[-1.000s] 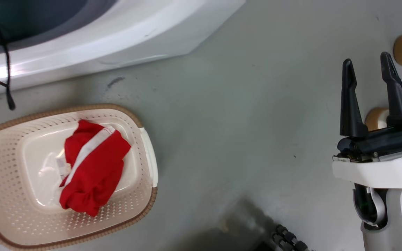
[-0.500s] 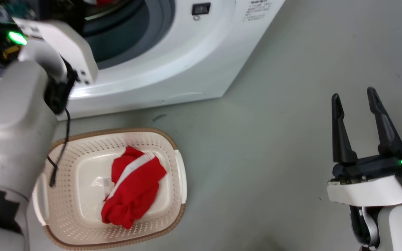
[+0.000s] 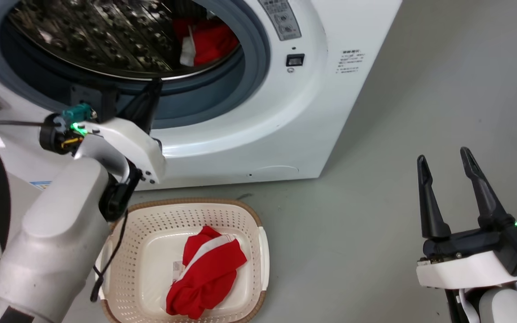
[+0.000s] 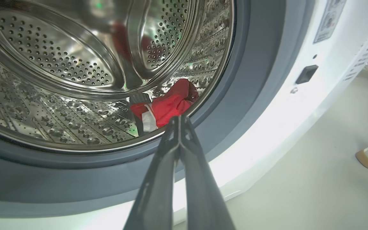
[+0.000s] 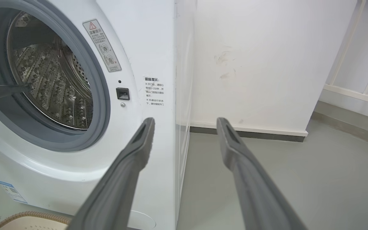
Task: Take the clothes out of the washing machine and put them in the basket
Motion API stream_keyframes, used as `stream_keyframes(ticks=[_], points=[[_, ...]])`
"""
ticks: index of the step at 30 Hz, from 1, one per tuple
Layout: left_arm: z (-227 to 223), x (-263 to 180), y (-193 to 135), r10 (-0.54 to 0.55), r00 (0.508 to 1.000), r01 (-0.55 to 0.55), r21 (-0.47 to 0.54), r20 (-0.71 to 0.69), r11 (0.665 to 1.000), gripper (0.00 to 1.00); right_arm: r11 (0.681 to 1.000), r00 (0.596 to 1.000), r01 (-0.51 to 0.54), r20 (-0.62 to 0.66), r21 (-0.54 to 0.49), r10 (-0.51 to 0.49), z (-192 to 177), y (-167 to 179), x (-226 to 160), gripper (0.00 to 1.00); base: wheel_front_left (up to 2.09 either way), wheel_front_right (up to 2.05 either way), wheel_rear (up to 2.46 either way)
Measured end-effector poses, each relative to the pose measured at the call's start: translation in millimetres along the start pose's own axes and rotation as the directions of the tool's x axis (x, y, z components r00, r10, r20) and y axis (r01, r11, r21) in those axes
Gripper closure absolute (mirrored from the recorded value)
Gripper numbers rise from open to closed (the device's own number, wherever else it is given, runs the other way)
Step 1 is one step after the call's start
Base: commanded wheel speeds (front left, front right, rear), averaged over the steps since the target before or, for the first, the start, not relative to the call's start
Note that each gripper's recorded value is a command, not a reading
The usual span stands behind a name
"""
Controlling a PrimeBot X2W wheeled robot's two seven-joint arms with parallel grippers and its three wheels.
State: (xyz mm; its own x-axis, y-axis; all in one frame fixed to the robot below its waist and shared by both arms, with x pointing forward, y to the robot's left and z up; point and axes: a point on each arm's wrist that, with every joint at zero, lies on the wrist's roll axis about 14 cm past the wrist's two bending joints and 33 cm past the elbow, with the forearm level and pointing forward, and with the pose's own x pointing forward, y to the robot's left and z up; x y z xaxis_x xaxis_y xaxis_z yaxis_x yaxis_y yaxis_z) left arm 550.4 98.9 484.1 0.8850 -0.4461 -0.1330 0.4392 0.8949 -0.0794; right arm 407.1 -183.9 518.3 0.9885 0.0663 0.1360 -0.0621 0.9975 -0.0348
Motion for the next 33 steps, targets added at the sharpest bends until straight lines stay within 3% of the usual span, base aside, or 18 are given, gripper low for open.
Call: stream_keyframes(ticks=[4, 6, 12, 21, 33], points=[[6.2, -14.2, 1.2, 0.014, 1.0, -0.014, 0.011, 0.007, 1.0, 1.0, 1.0, 1.0, -0.021, 0.016, 0.008, 0.021, 5.2, 7.5, 0.4, 0.0, 0.0, 0.0, 0.0], [4.0, -15.7, 3.2, 0.022, 1.0, -0.022, 0.015, -0.003, 1.0, 0.0, 1.0, 1.0, -0.024, 0.014, 0.009, 0.024, 4.8, 8.6, 0.2, 0.0, 0.0, 0.0, 0.0], [-6.2, 0.4, 6.6, 0.019, 0.999, -0.018, 0.02, -0.05, 1.0, 0.0, 1.0, 1.0, -0.017, -0.004, 0.005, 0.017, -3.8, 5.2, 6.3, 0.0, 0.0, 0.0, 0.0], [-17.9, 72.3, 37.8, 0.052, 0.986, -0.05, 0.018, -0.158, 0.999, 0.0, 1.0, 0.999, 0.015, -0.032, 0.003, -0.015, -24.7, -9.4, 28.4, 0.0, 0.0, 0.0, 0.0], [-78.3, 163.4, 55.4, 0.043, 0.916, -0.043, 0.009, -0.399, 0.999, 0.0, 0.995, 0.986, 0.097, -0.14, 0.005, -0.095, -70.3, -39.7, 31.8, 0.0, 0.0, 0.0, 0.0]])
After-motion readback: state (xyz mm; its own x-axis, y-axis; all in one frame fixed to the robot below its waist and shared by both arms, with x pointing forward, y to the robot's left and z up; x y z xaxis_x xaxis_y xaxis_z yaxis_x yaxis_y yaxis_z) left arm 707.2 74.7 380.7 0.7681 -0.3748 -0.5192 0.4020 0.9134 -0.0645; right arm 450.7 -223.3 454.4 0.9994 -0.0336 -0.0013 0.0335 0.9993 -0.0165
